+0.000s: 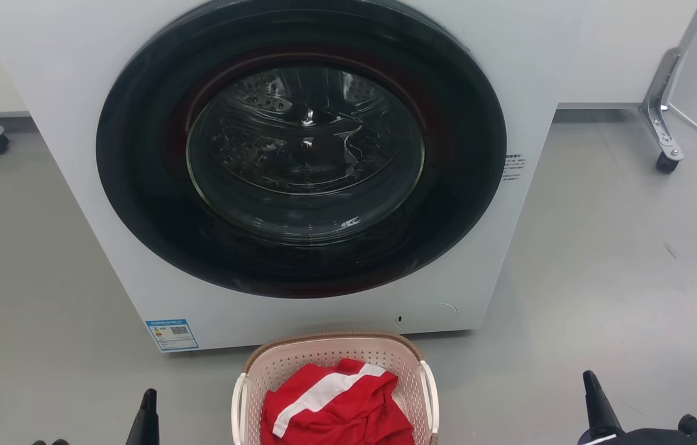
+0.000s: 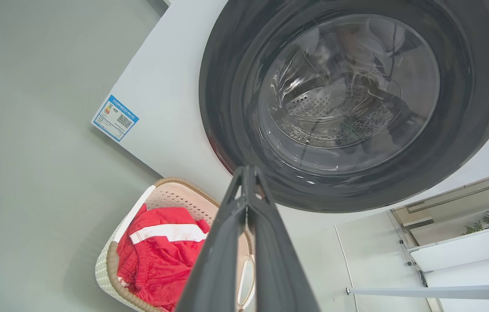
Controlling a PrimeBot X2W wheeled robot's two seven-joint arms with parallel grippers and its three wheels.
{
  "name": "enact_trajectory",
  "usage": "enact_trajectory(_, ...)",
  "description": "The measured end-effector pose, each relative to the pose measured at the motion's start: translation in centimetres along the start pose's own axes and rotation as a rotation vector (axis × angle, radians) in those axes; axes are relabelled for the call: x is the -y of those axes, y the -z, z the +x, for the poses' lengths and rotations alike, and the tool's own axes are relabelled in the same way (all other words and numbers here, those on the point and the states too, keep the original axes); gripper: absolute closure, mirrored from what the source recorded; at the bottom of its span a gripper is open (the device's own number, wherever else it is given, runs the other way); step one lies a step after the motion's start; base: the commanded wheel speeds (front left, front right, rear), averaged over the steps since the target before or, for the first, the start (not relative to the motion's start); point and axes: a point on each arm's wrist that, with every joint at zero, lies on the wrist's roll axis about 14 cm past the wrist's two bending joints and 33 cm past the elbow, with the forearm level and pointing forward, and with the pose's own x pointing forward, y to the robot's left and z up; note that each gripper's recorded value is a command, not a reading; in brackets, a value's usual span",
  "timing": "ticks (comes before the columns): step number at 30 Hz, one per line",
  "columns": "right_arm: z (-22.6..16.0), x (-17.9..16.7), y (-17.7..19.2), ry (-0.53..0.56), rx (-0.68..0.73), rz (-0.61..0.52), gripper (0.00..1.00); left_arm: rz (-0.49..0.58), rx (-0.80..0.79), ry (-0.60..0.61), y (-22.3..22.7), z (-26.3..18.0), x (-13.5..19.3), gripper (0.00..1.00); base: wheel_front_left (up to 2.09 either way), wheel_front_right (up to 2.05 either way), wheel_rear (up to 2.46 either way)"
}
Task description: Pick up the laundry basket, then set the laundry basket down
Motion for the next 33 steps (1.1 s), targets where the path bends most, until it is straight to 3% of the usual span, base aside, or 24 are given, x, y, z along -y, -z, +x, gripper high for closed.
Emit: enact_trajectory(33, 1.7, 0.5, -4.0, -0.053, 0.061, 0.468, 1.00, -0.462, -0.005, 0.082, -1.8, 2.5, 1.5, 1.00, 0.00, 0.00, 0.00)
